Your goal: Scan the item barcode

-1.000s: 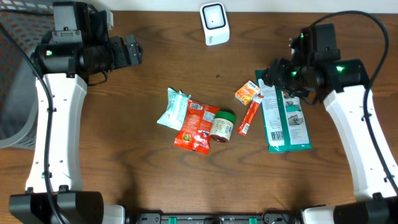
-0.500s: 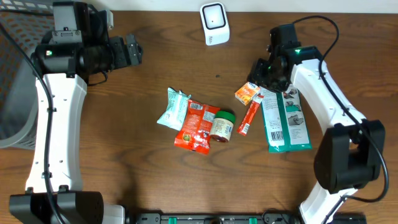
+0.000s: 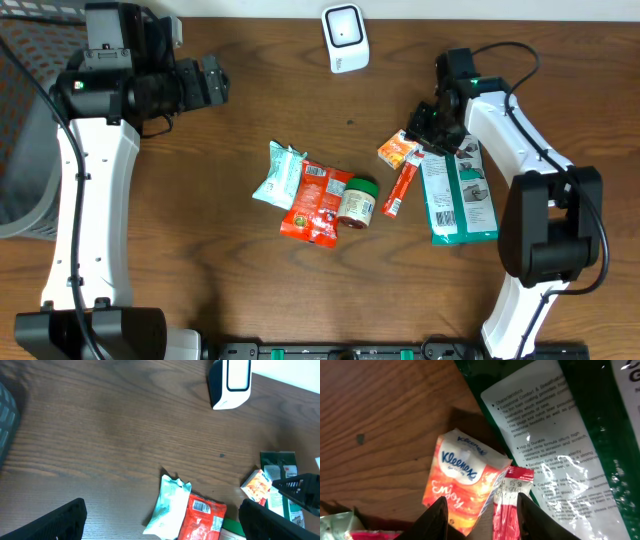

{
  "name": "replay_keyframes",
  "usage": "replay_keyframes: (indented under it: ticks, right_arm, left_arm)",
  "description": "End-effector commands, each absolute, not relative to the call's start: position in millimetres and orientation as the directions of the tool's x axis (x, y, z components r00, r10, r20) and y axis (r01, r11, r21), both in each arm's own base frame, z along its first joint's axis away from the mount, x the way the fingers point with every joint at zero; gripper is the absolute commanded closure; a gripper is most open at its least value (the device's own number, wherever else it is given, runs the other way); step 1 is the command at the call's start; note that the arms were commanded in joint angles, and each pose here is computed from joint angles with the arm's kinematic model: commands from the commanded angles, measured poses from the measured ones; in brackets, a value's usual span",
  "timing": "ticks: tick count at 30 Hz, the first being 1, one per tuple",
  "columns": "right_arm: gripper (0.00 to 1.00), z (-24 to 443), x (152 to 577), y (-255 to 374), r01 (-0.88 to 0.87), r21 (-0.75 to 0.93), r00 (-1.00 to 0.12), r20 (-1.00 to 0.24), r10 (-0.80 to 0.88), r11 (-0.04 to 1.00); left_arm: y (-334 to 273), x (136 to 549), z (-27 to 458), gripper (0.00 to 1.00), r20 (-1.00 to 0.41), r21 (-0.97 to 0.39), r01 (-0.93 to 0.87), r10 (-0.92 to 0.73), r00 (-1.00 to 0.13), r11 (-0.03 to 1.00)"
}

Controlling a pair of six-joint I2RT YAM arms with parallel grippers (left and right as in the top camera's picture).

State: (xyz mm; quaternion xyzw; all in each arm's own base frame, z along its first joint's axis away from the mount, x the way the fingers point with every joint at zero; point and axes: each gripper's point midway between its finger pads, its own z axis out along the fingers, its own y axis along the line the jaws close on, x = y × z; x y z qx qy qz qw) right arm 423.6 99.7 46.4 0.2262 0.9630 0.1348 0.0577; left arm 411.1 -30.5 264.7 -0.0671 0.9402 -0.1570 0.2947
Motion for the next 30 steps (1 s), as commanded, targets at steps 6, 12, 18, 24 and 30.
replay_keyframes:
  ticks: [6,12,18,24,30]
  right_arm:
    - [0.67,30.2,422.9,101.5,0.439,0.278,-0.886,-0.024,0.463,0.854]
    - [0.68,27.1,420.2,101.3,0.440,0.273,-0.887,-0.018,0.462,0.855]
    - [0.67,15.7,414.2,107.2,0.428,0.272,-0.894,-0.016,0.449,0.862]
    - [0.76,13.2,418.6,115.8,0.402,0.291,-0.901,-0.045,0.432,0.868]
    - [0.86,14.1,422.0,118.5,0.393,0.300,-0.902,-0.059,0.428,0.869]
  left_arm:
    - [-32.4,411.8,266.6,0.03,-0.535,-0.339,-0.019,-0.210,-0.818,0.941]
    - [-32.4,411.8,266.6,0.03,-0.535,-0.339,-0.019,-0.210,-0.818,0.941]
    - [-32.4,411.8,266.6,0.03,-0.535,-0.339,-0.019,-0.210,-0.818,0.941]
    - [-32.4,411.8,266.6,0.03,-0.535,-0.339,-0.019,-0.210,-0.818,0.941]
    - [-32.4,411.8,266.6,0.03,-0.535,-0.339,-0.019,-0.210,-0.818,0.941]
